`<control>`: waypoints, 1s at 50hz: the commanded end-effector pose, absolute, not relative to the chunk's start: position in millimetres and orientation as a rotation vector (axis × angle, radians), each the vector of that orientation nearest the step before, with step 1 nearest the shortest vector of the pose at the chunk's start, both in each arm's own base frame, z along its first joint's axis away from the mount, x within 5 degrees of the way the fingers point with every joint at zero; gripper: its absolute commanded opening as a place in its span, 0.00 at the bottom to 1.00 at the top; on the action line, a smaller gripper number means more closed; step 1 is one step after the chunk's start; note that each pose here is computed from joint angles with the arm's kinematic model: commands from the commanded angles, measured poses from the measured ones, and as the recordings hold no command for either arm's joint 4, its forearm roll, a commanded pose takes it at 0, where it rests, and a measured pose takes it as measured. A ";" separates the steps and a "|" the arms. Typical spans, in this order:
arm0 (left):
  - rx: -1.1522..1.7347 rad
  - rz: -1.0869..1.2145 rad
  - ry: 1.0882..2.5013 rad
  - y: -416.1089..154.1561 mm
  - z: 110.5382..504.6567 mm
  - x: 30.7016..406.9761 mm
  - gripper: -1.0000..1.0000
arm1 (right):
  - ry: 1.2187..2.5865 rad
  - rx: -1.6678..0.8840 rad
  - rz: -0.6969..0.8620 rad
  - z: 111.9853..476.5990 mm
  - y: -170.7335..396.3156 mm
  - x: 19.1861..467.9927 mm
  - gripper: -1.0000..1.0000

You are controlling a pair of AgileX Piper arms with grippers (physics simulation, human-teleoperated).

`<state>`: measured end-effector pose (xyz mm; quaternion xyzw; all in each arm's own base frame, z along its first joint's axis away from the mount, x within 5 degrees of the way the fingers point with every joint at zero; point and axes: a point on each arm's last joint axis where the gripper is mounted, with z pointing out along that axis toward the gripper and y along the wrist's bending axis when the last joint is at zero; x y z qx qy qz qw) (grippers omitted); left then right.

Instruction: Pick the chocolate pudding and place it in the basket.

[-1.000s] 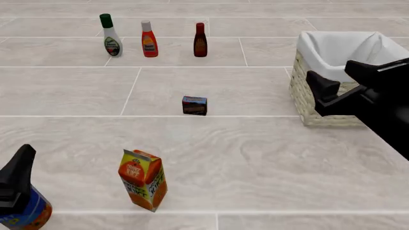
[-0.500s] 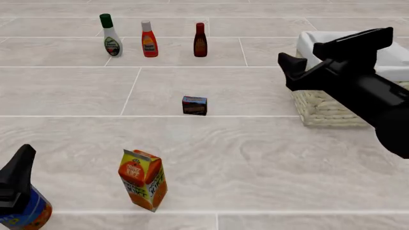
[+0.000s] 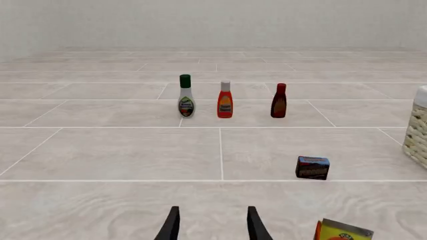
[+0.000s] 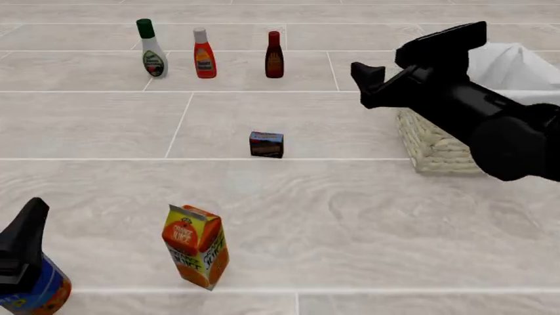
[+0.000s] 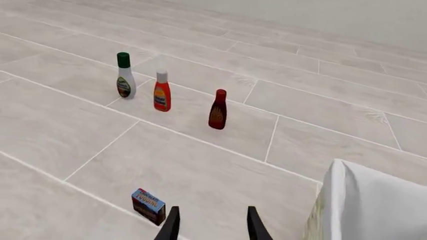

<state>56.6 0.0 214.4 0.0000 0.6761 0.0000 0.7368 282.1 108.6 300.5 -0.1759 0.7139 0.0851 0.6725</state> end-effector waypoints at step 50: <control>0.000 0.000 1.485 0.0 214.4 56.6 1.00 | 1.696 -0.613 0.237 290.7 201.6 357.9 1.00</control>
